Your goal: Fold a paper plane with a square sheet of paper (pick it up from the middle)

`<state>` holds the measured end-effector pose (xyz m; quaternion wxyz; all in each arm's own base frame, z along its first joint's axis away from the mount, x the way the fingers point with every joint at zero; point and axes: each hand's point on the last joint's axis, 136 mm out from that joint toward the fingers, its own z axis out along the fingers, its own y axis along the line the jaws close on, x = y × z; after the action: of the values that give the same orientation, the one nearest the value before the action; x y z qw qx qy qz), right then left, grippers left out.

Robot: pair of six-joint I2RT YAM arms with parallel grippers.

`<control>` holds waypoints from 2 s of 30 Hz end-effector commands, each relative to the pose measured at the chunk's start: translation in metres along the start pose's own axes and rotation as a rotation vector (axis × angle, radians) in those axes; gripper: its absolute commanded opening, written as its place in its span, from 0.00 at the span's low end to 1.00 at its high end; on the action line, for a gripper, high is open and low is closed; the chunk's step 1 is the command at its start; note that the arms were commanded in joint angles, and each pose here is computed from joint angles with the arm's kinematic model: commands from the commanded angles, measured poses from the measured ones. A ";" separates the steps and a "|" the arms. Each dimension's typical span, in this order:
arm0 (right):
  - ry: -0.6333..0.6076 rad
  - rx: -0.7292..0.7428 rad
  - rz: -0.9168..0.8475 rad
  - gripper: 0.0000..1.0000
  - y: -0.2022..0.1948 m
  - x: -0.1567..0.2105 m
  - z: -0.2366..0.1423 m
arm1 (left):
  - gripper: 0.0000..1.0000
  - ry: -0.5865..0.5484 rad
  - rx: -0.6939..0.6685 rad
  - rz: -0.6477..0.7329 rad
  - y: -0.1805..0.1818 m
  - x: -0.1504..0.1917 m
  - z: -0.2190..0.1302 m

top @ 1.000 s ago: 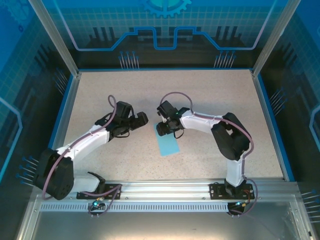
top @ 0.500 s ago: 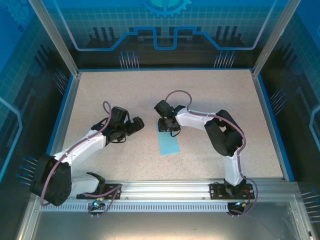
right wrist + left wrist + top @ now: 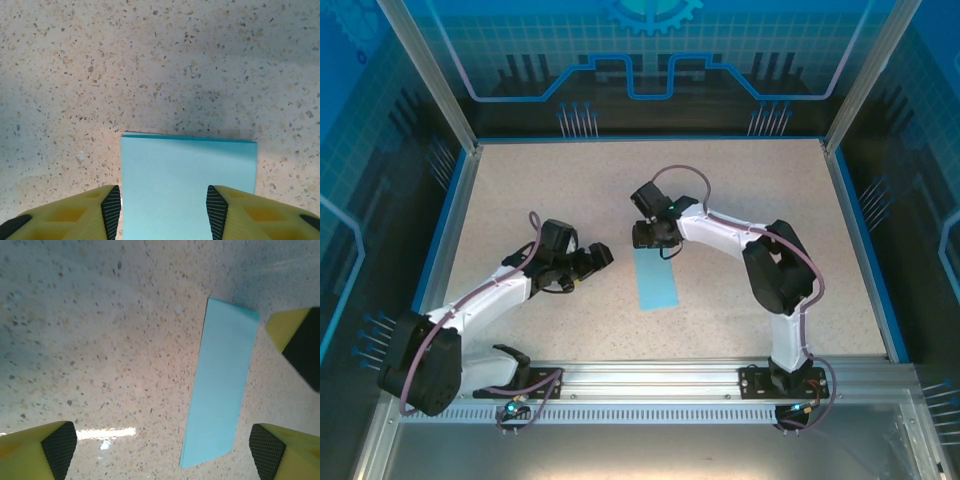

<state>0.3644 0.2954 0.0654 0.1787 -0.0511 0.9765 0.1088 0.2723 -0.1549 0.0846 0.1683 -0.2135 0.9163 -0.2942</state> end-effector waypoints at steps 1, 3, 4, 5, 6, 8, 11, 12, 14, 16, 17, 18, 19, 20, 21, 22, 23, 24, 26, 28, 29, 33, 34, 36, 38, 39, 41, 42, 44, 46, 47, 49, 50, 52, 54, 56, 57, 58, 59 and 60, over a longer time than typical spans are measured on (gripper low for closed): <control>0.087 -0.011 -0.072 0.51 -0.009 0.009 0.014 | 0.91 0.067 0.086 -0.026 -0.015 0.014 0.004; 0.103 -0.009 -0.071 0.51 -0.014 0.010 0.020 | 0.90 0.090 0.086 -0.020 -0.019 0.021 0.007; 0.112 -0.009 -0.070 0.51 -0.016 0.011 0.023 | 0.89 0.101 0.085 -0.014 -0.020 0.025 0.009; 0.116 -0.010 -0.067 0.51 -0.018 0.011 0.026 | 0.89 0.109 0.086 -0.012 -0.022 0.028 0.011; 0.122 -0.009 -0.065 0.51 -0.021 0.011 0.029 | 0.88 0.118 0.087 -0.011 -0.024 0.031 0.013; 0.133 -0.002 -0.055 0.51 -0.027 0.011 0.035 | 0.88 0.138 0.093 -0.009 -0.028 0.037 0.017; 0.125 0.011 -0.036 0.51 -0.036 0.009 0.044 | 0.86 0.170 0.091 -0.002 -0.033 0.047 0.023; 0.114 0.014 -0.030 0.51 -0.039 0.010 0.047 | 0.86 0.180 0.092 0.001 -0.035 0.050 0.025; 0.109 0.021 -0.005 0.51 -0.045 0.012 0.052 | 0.85 0.199 0.101 0.003 -0.040 0.057 0.029; 0.117 0.031 0.040 0.51 -0.055 0.016 0.057 | 0.84 0.221 0.107 0.002 -0.045 0.066 0.034; 0.122 0.041 0.063 0.51 -0.060 0.018 0.058 | 0.83 0.228 0.110 0.001 -0.047 0.069 0.036; 0.128 0.050 0.089 0.51 -0.065 0.020 0.059 | 0.82 0.239 0.110 0.000 -0.049 0.074 0.038; 0.135 0.061 0.118 0.51 -0.070 0.023 0.060 | 0.81 0.248 0.111 -0.003 -0.050 0.078 0.040; 0.142 0.070 0.146 0.51 -0.075 0.025 0.061 | 0.81 0.256 0.113 -0.006 -0.051 0.081 0.041; 0.149 0.070 0.172 0.51 -0.078 0.029 0.063 | 0.80 0.263 0.118 -0.009 -0.053 0.085 0.043; 0.156 0.065 0.194 0.51 -0.081 0.031 0.064 | 0.78 0.270 0.121 -0.010 -0.055 0.089 0.045; 0.159 0.061 0.206 0.51 -0.082 0.033 0.065 | 0.78 0.276 0.119 -0.013 -0.056 0.091 0.046; 0.167 0.063 0.219 0.50 -0.084 0.035 0.066 | 0.76 0.282 0.116 -0.015 -0.056 0.094 0.048; 0.179 0.059 0.235 0.50 -0.085 0.039 0.068 | 0.75 0.291 0.114 -0.014 -0.058 0.098 0.051; 0.188 0.057 0.246 0.50 -0.086 0.042 0.070 | 0.73 0.300 0.103 -0.006 -0.060 0.101 0.055; 0.192 0.056 0.250 0.50 -0.087 0.043 0.071 | 0.72 0.302 0.100 -0.004 -0.061 0.102 0.057; 0.199 0.050 0.258 0.50 -0.090 0.047 0.072 | 0.71 0.314 0.078 0.005 -0.063 0.106 0.066; 0.199 0.047 0.259 0.50 -0.090 0.047 0.071 | 0.70 0.318 0.077 0.005 -0.065 0.107 0.068; 0.200 0.043 0.257 0.50 -0.090 0.047 0.071 | 0.68 0.323 0.077 0.012 -0.068 0.108 0.072; 0.202 0.036 0.258 0.49 -0.088 0.048 0.071 | 0.67 0.327 0.064 0.013 -0.068 0.110 0.075; 0.202 0.033 0.261 0.50 -0.089 0.048 0.071 | 0.67 0.327 0.053 0.012 -0.068 0.110 0.076; 0.204 0.028 0.260 0.50 -0.088 0.049 0.071 | 0.66 0.328 0.021 0.008 -0.063 0.110 0.080; 0.206 0.027 0.258 0.50 -0.087 0.049 0.071 | 0.66 0.328 0.006 0.006 -0.060 0.110 0.081; 0.204 0.020 0.258 0.50 -0.086 0.048 0.071 | 0.66 0.323 -0.020 0.003 -0.056 0.110 0.084; 0.207 0.016 0.258 0.50 -0.086 0.049 0.071 | 0.67 0.322 -0.042 0.005 -0.054 0.110 0.085; 0.208 0.014 0.260 0.50 -0.086 0.049 0.072 | 0.67 0.323 -0.056 0.007 -0.052 0.110 0.086; 0.209 0.011 0.258 0.50 -0.085 0.050 0.072 | 0.68 0.320 -0.075 0.012 -0.051 0.110 0.088; 0.209 0.011 0.259 0.50 -0.085 0.049 0.072 | 0.68 0.321 -0.076 0.014 -0.051 0.110 0.088; 0.210 0.011 0.259 0.49 -0.085 0.050 0.072 | 0.68 0.327 -0.080 0.019 -0.052 0.111 0.091; 0.210 0.009 0.260 0.49 -0.085 0.050 0.072 | 0.68 0.332 -0.081 0.026 -0.054 0.111 0.093; 0.212 0.010 0.259 0.49 -0.085 0.051 0.072 | 0.68 0.334 -0.078 0.031 -0.056 0.111 0.094; 0.214 0.010 0.258 0.49 -0.085 0.052 0.072 | 0.68 0.333 -0.076 0.036 -0.058 0.110 0.095; 0.215 0.011 0.257 0.49 -0.085 0.053 0.072 | 0.68 0.335 -0.078 0.041 -0.059 0.110 0.095; 0.216 0.011 0.258 0.49 -0.085 0.053 0.072 | 0.67 0.334 -0.076 0.044 -0.061 0.109 0.096; 0.216 0.011 0.258 0.49 -0.085 0.053 0.072 | 0.67 0.335 -0.075 0.048 -0.062 0.109 0.096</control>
<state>0.3850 0.2620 0.0162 0.1331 0.0378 0.9723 0.1886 0.2345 -0.2901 0.0284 0.0055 -0.1617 0.9436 -0.2887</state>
